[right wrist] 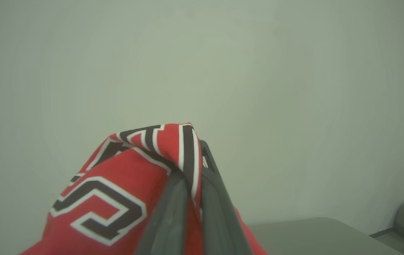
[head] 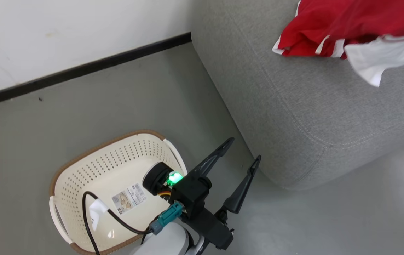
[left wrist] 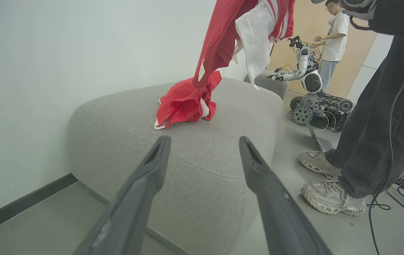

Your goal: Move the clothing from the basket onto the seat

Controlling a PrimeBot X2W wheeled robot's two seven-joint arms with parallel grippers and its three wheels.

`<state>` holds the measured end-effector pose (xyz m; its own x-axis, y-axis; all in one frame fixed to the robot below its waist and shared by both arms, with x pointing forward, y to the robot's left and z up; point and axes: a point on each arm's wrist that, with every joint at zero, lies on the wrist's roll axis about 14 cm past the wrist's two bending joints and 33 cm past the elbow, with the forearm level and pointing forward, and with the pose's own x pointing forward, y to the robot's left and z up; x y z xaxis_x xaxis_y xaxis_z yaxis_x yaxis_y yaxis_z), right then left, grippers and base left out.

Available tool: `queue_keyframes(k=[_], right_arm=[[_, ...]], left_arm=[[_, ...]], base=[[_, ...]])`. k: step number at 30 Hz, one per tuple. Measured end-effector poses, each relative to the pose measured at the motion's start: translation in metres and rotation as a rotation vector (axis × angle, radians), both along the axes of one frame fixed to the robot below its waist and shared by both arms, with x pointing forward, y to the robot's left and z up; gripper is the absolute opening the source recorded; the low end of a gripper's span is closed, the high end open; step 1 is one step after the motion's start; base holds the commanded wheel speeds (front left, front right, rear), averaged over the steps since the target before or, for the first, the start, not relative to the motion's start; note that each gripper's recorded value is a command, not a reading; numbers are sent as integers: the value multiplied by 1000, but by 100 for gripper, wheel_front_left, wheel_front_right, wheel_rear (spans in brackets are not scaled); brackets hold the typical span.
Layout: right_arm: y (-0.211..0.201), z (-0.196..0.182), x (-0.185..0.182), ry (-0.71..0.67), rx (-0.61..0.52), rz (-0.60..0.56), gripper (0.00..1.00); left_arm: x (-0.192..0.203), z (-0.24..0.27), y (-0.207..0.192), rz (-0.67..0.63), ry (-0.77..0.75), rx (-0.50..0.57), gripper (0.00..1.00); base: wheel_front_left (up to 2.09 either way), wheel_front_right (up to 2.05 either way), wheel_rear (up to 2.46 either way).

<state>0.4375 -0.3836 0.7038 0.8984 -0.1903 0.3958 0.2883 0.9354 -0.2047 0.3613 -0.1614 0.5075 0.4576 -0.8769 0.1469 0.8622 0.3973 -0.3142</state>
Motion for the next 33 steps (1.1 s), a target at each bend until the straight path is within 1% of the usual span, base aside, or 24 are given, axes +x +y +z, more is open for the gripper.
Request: queue_keyframes(k=[6, 14, 17, 25, 33], right_arm=[[-13, 18, 25, -25, -62, -44, 0], [-51, 28, 46, -39, -93, -170, 0], [-61, 23, 60, -24, -113, -212, 0], [-76, 19, 85, -21, -128, -265, 0], [-107, -17, 93, 32, -68, -372, 0]], left_arm=[[14, -17, 4, 15, 24, 9, 100], [35, -45, 14, 38, 64, 30, 100], [43, -60, 21, 56, 86, 49, 100], [50, -84, 30, 73, 138, 63, 100], [61, -105, 38, 95, 170, 78, 100]], base=[[0, 0, 0], [0, 0, 0], [0, 0, 0], [0, 0, 0], [0, 0, 0]])
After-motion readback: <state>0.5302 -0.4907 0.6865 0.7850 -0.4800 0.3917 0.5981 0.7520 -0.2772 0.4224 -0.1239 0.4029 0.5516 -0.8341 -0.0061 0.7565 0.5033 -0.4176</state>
